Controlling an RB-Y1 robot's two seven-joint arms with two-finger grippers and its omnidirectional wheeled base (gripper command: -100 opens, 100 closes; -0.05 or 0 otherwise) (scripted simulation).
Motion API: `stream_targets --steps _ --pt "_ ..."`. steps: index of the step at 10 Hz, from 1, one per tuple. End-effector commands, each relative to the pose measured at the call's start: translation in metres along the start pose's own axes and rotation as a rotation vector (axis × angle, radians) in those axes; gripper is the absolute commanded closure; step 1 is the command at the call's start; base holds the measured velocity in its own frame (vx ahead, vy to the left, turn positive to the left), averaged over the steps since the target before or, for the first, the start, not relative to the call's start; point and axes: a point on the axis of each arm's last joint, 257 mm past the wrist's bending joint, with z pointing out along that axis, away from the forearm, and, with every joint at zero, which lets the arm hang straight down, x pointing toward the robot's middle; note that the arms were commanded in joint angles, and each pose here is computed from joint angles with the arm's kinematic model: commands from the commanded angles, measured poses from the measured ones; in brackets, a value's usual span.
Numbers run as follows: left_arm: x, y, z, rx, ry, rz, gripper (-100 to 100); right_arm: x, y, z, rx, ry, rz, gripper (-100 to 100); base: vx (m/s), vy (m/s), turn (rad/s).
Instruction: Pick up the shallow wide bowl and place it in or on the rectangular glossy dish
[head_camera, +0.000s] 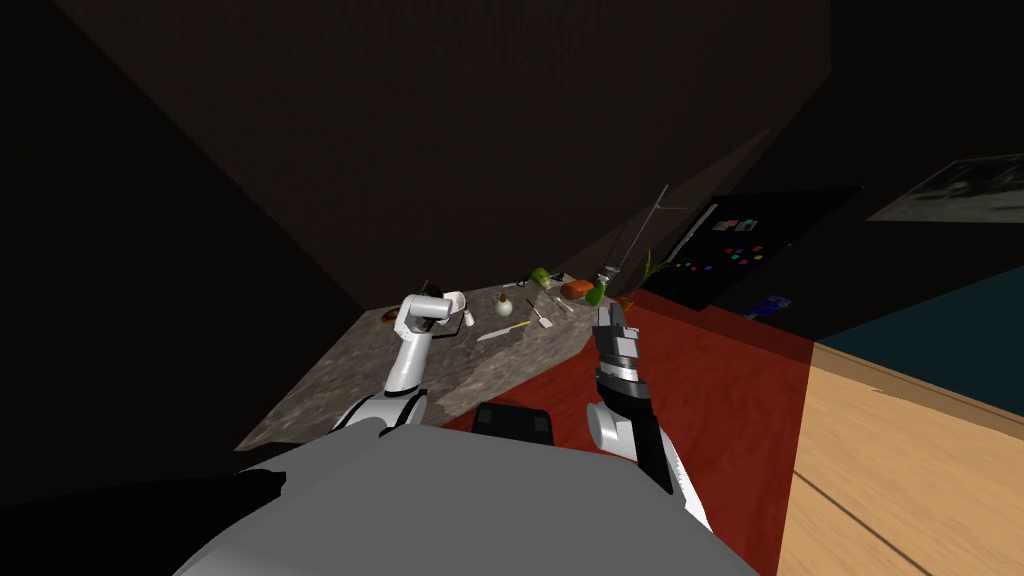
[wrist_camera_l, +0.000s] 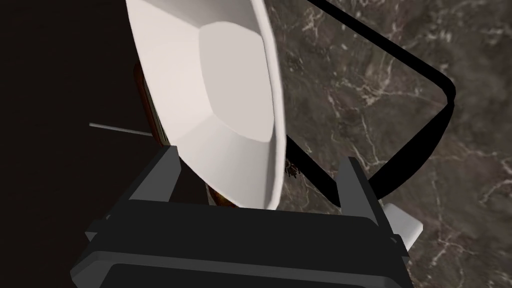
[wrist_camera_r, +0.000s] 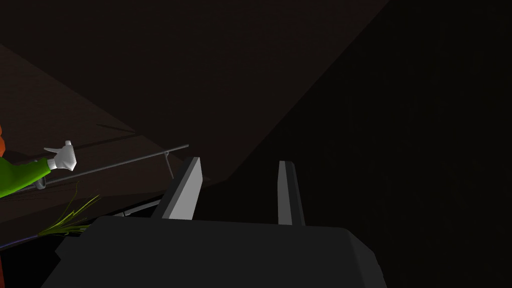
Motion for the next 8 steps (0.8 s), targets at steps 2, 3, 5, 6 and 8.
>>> stream_targets --steps 2,3,5,6,8 --pt "0.000 0.000 0.000 0.000 0.000 0.000 0 0.000 0.000 0.000 0.000 0.000 0.000 0 0.000 0.000 0.000" --pt "-0.002 -0.002 -0.009 -0.005 -0.004 -0.003 -100 0.000 0.000 0.000 0.000 0.000 0.000 0 0.017 0.017 -0.033" --pt "-0.004 -0.004 -0.019 -0.011 -0.008 -0.006 -100 0.000 0.000 0.000 0.000 0.000 0.000 0 0.032 0.036 -0.039" --pt "-0.005 -0.005 -0.023 -0.014 -0.010 -0.008 -100 0.000 0.000 0.000 0.000 0.000 0.000 0 -0.007 0.002 -0.012" --pt "-0.006 -0.006 -0.033 -0.019 -0.013 -0.011 -100 0.000 0.000 0.000 0.000 0.000 0.000 0 -0.005 0.006 -0.017"
